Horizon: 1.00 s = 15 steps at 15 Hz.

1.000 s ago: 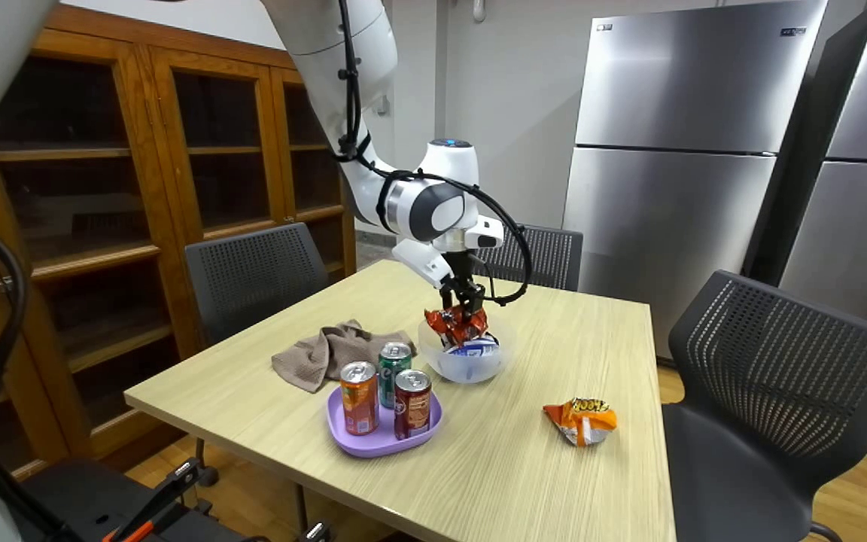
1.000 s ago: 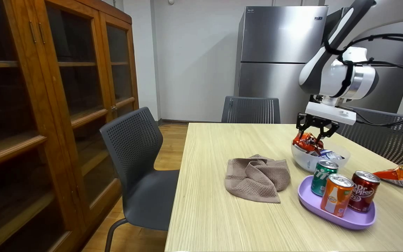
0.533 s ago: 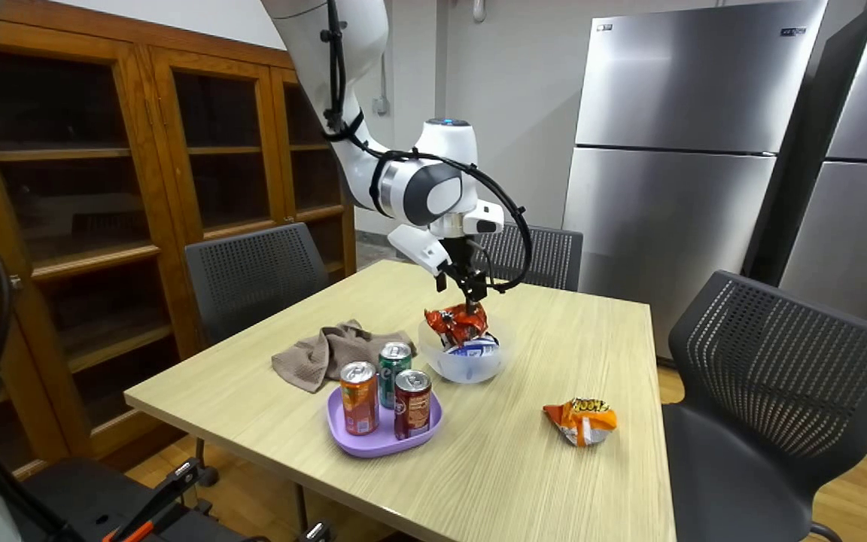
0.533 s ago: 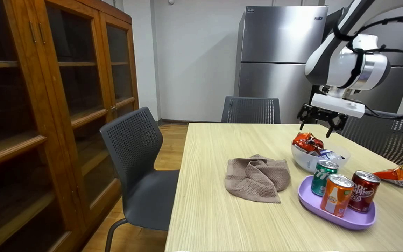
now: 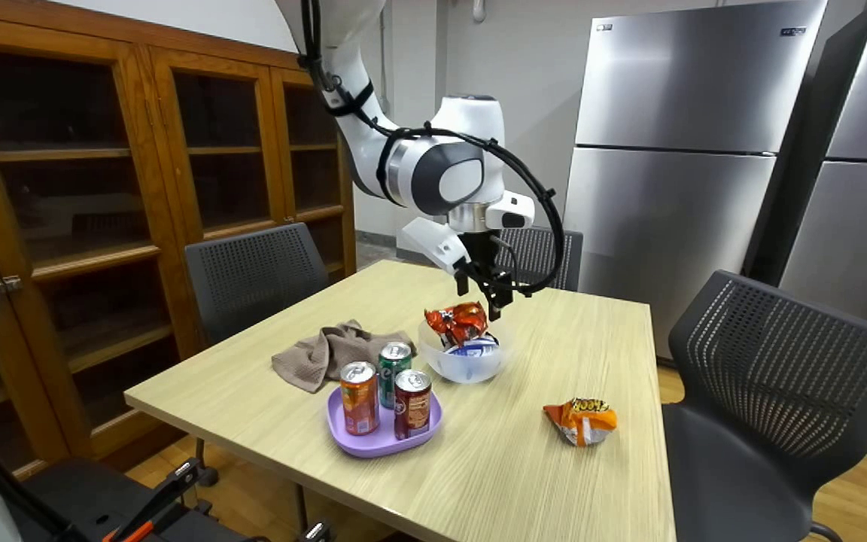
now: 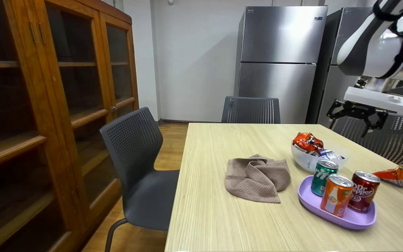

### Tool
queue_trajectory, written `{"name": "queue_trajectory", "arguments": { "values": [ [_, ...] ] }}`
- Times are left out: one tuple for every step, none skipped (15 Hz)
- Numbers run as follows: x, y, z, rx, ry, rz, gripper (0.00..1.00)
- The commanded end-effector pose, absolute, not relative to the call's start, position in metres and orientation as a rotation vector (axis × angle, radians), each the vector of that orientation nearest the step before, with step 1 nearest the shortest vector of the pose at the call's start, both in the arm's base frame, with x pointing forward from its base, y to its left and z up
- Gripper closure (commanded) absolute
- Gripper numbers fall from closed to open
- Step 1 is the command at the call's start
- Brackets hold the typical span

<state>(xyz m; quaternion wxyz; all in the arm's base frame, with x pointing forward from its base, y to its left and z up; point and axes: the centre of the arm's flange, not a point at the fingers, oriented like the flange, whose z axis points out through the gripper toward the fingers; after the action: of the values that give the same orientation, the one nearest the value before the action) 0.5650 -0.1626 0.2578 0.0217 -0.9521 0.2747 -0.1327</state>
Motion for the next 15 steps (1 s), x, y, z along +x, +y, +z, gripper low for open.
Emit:
{"name": "queue_trajectory", "arguments": {
  "values": [
    [0.531, -0.195, 0.276, -2.957, 0.900, -0.429, 0.00],
    [0.527, -0.205, 0.277, -2.954, 0.925, -0.432, 0.00],
    [0.522, -0.215, 0.278, -2.950, 0.954, -0.433, 0.00],
    [0.518, -0.223, 0.278, -2.947, 0.983, -0.432, 0.00],
    [0.514, -0.233, 0.277, -2.941, 1.011, -0.430, 0.00],
    [0.511, -0.242, 0.275, -2.927, 1.051, -0.435, 0.00],
    [0.508, -0.249, 0.274, -2.915, 1.085, -0.440, 0.00],
    [0.506, -0.258, 0.272, -2.901, 1.118, -0.443, 0.00],
    [0.504, -0.264, 0.270, -2.897, 1.137, -0.436, 0.00],
    [0.503, -0.270, 0.268, -2.893, 1.161, -0.429, 0.00],
    [0.501, -0.274, 0.267, -2.888, 1.187, -0.426, 0.00],
    [0.506, -0.269, 0.267, -2.907, 1.147, -0.420, 0.00],
    [0.504, -0.272, 0.266, -2.906, 1.155, -0.417, 0.00],
    [0.504, -0.272, 0.265, -2.907, 1.156, -0.414, 0.00],
    [0.504, -0.271, 0.264, -2.907, 1.155, -0.413, 0.00]
  ]
}}
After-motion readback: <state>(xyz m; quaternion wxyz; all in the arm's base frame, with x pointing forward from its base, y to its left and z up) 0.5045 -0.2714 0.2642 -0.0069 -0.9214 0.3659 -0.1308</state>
